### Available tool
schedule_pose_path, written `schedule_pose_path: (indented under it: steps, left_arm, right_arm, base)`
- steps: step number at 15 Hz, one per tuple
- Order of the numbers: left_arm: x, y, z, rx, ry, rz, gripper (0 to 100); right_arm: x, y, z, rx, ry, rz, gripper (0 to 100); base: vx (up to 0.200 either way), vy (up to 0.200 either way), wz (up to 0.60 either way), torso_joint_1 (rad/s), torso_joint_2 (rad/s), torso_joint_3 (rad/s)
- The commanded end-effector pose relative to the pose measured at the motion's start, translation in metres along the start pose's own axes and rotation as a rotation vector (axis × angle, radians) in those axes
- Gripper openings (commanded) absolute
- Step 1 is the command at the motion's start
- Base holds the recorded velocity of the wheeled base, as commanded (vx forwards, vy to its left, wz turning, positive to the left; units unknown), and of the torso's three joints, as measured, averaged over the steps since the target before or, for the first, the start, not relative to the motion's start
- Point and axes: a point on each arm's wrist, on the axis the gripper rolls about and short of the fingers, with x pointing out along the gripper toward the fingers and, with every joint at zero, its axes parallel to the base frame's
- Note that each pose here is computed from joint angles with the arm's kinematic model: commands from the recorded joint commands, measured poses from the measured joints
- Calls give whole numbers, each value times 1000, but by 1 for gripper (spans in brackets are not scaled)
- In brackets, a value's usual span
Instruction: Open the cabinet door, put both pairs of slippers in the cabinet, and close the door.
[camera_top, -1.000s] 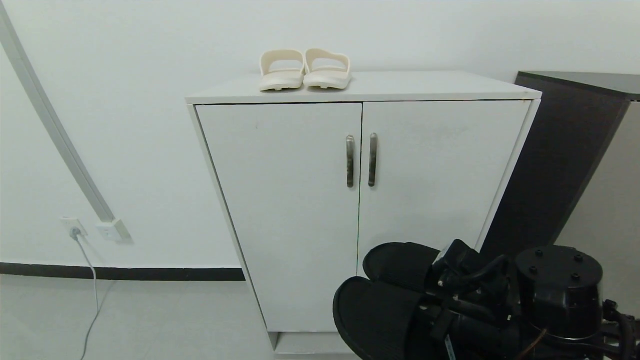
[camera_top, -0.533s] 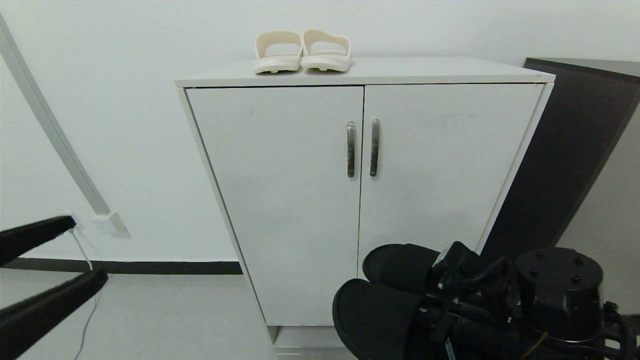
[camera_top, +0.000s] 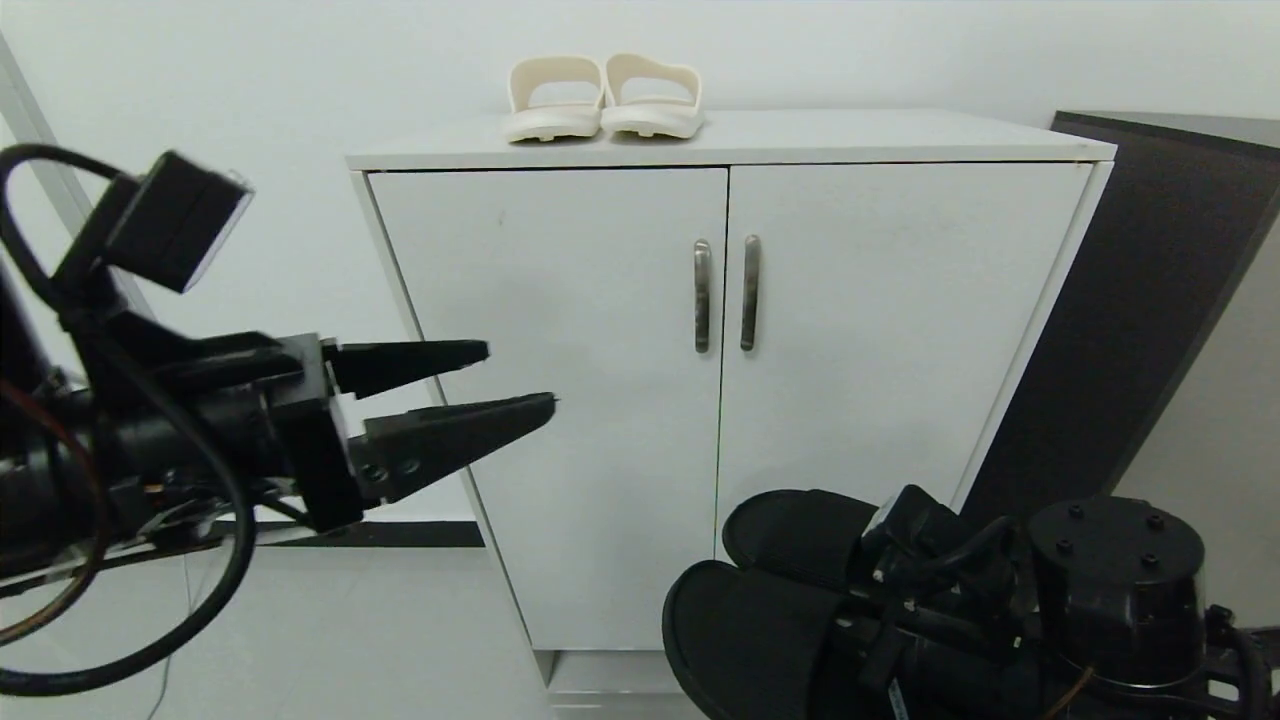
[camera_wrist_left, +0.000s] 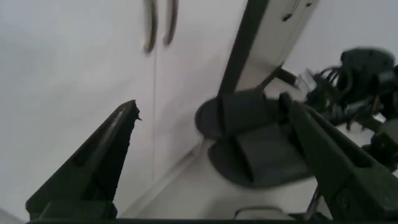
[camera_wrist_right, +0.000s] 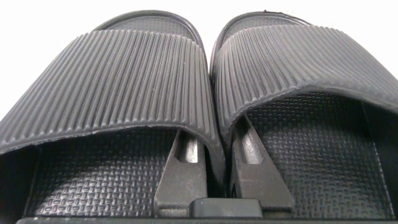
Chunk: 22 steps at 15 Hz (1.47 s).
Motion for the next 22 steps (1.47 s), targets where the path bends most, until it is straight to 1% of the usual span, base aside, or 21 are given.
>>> schedule_pose_path:
  steps: [1, 2, 3, 4, 5, 6, 7, 9, 10, 11, 12, 14, 16, 18, 19, 20, 22]
  left_arm:
    - [62, 3, -3, -15, 37, -87, 100]
    - [79, 4, -4, -16, 40, -109, 100]
    - [96, 8, -4, -16, 39, -121, 100]
    - [105, 9, -4, -21, 39, -129, 100]
    - [125, 11, 1, -61, 25, -147, 100]
    - [136, 12, 7, -106, 10, -181, 100]
    - [144, 14, 14, -135, -2, -235, 100]
    - [155, 28, 24, -215, -17, -289, 100]
    - [155, 28, 25, -220, -18, -293, 100]
    - [165, 33, 24, -269, -12, -312, 100]
    - [173, 36, 20, -275, -7, -302, 100]
    - [181, 39, 19, -278, -16, -263, 100]
    - [191, 44, 20, -277, -39, -197, 100]
    - [194, 47, 19, -282, -49, -133, 100]
    - [194, 47, 18, -282, -48, -129, 100]
    - [196, 48, 15, -287, -46, -97, 100]
    - [198, 49, 14, -289, -46, -87, 100]
  right_arm:
    - [1, 1, -1, -2, 4, 2, 0]
    - [1, 1, -1, -2, 4, 2, 0]
    - [0, 1, -1, -2, 3, 3, 0]
    - [0, 1, -1, -3, 2, 5, 0]
    - [0, 2, -2, -3, 9, 5, 0]
    - [1, 2, -3, -4, 13, 10, 0]
    - [2, 3, -4, -5, 19, 12, 0]
    - [3, 3, -5, -5, 22, 12, 0]
    - [3, 3, -5, -5, 22, 12, 0]
    - [3, 4, -5, -6, 23, 15, 0]
    - [4, 5, -5, -7, 26, 18, 0]
    - [4, 5, -7, -7, 32, 19, 0]
    - [5, 5, -7, -7, 32, 19, 0]
    - [5, 5, -7, -7, 33, 19, 0]
    - [5, 5, -7, -7, 32, 19, 0]
    - [5, 5, -7, -7, 33, 19, 0]
    - [6, 5, -8, -8, 36, 21, 0]
  base:
    - [0, 0, 0, 0, 0, 0]
    - [0, 0, 0, 0, 0, 0]
    - [0, 0, 0, 0, 0, 0]
    - [0, 0, 0, 0, 0, 0]
    - [0, 0, 0, 0, 0, 0]
    - [0, 0, 0, 0, 0, 0]
    - [0, 0, 0, 0, 0, 0]
    - [0, 0, 0, 0, 0, 0]
    - [0, 0, 0, 0, 0, 0]
    - [0, 0, 0, 0, 0, 0]
    - [0, 0, 0, 0, 0, 0]
    - [0, 0, 0, 0, 0, 0]
    - [0, 0, 0, 0, 0, 0]
    - [0, 0, 0, 0, 0, 0]
    - [0, 0, 0, 0, 0, 0]
    - [0, 0, 0, 0, 0, 0]
    - [0, 0, 0, 0, 0, 0]
